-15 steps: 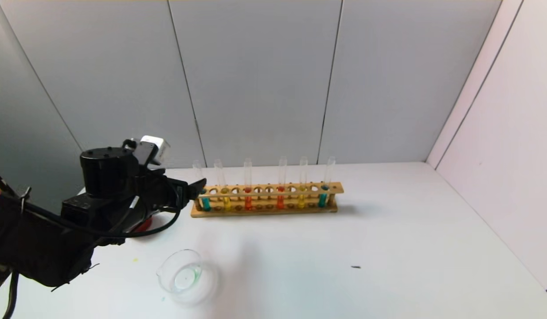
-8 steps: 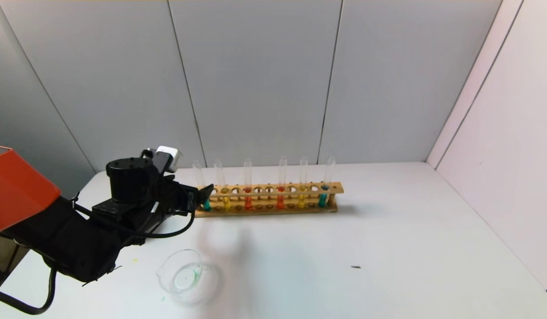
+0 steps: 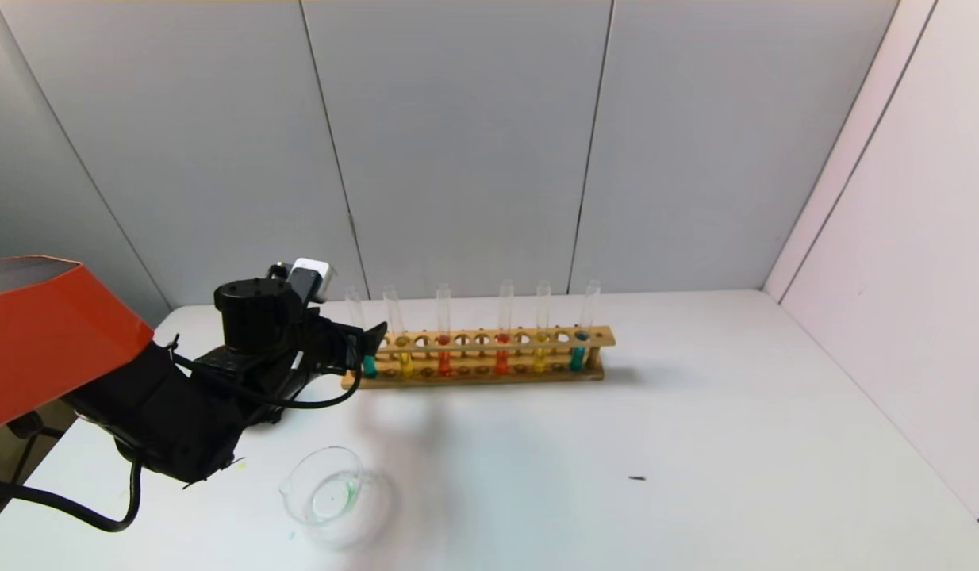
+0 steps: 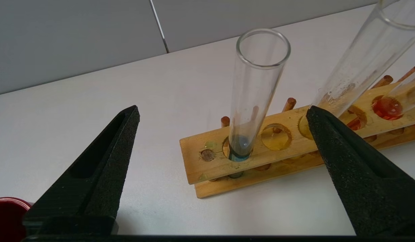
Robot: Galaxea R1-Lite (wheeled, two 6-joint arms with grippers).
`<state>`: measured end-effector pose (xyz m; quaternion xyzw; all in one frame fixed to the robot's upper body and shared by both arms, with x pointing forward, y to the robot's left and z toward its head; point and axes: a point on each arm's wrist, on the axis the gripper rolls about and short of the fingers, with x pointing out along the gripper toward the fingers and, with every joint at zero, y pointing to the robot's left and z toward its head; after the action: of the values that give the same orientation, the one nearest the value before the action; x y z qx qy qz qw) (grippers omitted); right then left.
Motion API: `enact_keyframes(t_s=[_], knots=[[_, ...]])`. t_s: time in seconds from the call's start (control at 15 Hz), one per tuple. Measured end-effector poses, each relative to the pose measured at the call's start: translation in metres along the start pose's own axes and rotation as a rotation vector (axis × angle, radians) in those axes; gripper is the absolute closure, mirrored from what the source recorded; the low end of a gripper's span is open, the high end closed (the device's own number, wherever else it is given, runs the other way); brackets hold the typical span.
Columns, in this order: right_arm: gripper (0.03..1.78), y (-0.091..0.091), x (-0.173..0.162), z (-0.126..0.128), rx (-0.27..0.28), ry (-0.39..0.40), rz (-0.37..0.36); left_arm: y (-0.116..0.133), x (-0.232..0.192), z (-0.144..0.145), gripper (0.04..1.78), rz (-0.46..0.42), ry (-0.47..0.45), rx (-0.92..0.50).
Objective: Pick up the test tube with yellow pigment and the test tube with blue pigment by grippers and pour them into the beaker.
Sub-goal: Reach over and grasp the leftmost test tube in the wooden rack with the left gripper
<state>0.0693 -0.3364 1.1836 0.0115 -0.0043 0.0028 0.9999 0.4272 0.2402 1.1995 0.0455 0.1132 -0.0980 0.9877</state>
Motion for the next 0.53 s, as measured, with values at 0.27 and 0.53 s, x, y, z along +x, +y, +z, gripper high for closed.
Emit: enact_keyframes(t_s=[0.27,0.53], knots=[[0.07,0.0,0.0,0.0,0.0,0.0,-0.001,0.0002,0.003,0.0011,0.08,0.002,-0.018,-0.003],[0.07,0.0,0.0,0.0,0.0,0.0,0.0,0.0036,0.0047,0.0008,0.26,0.016,-0.038,-0.005]])
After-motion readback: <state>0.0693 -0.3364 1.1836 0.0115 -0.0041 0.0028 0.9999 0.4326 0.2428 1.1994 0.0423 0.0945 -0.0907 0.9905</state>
